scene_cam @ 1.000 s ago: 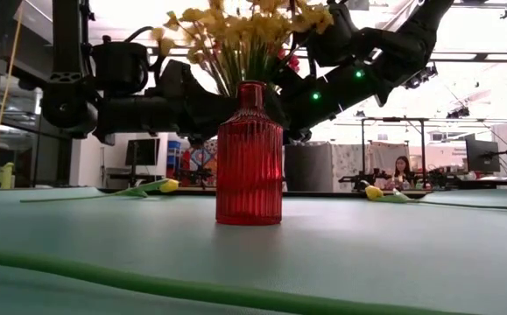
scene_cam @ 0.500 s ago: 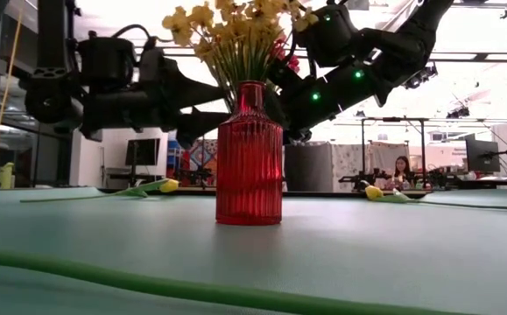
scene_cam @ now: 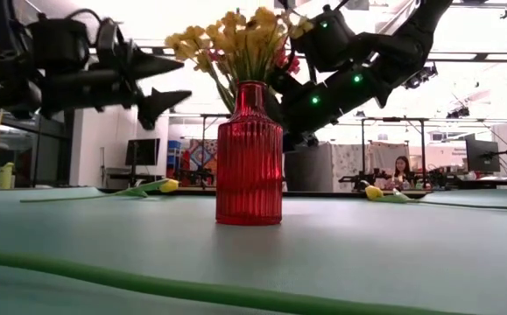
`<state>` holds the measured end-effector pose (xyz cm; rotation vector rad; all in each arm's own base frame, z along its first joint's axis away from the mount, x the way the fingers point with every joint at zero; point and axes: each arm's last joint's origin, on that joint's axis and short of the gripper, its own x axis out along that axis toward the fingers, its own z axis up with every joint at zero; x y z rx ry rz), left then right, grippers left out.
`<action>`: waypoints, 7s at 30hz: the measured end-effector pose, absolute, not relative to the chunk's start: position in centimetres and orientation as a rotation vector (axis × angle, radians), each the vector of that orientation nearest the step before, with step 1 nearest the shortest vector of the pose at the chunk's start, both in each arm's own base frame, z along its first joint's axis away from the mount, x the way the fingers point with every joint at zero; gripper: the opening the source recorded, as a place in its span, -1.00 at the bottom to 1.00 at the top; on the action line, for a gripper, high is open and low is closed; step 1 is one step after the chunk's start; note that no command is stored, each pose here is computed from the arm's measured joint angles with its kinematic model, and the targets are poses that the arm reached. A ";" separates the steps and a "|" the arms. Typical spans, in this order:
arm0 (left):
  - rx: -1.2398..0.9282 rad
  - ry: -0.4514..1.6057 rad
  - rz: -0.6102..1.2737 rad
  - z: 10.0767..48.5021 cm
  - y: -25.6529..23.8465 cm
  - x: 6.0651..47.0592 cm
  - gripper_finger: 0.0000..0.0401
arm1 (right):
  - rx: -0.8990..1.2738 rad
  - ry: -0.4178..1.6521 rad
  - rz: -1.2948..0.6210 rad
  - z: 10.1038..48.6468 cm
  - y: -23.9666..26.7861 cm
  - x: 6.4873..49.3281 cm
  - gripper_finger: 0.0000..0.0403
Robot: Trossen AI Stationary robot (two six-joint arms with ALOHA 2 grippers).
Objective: Sort flowers into vase by color
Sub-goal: Adjust the yellow vase, then put the top right yellow tulip into the red vase
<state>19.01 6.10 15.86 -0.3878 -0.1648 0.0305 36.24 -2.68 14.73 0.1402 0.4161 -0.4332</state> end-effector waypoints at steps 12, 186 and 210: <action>-0.398 -0.149 -0.210 19.2 6.0 20.1 0.39 | 0.260 0.451 -0.480 14.4 -3.9 35.9 -0.05; -0.360 -0.082 -0.503 19.8 5.3 20.1 0.39 | 0.938 1.059 -1.203 14.2 -20.5 15.9 0.30; -0.370 -0.079 -0.508 19.8 5.3 20.1 0.39 | 0.734 1.119 -1.057 18.1 -14.3 17.9 -0.97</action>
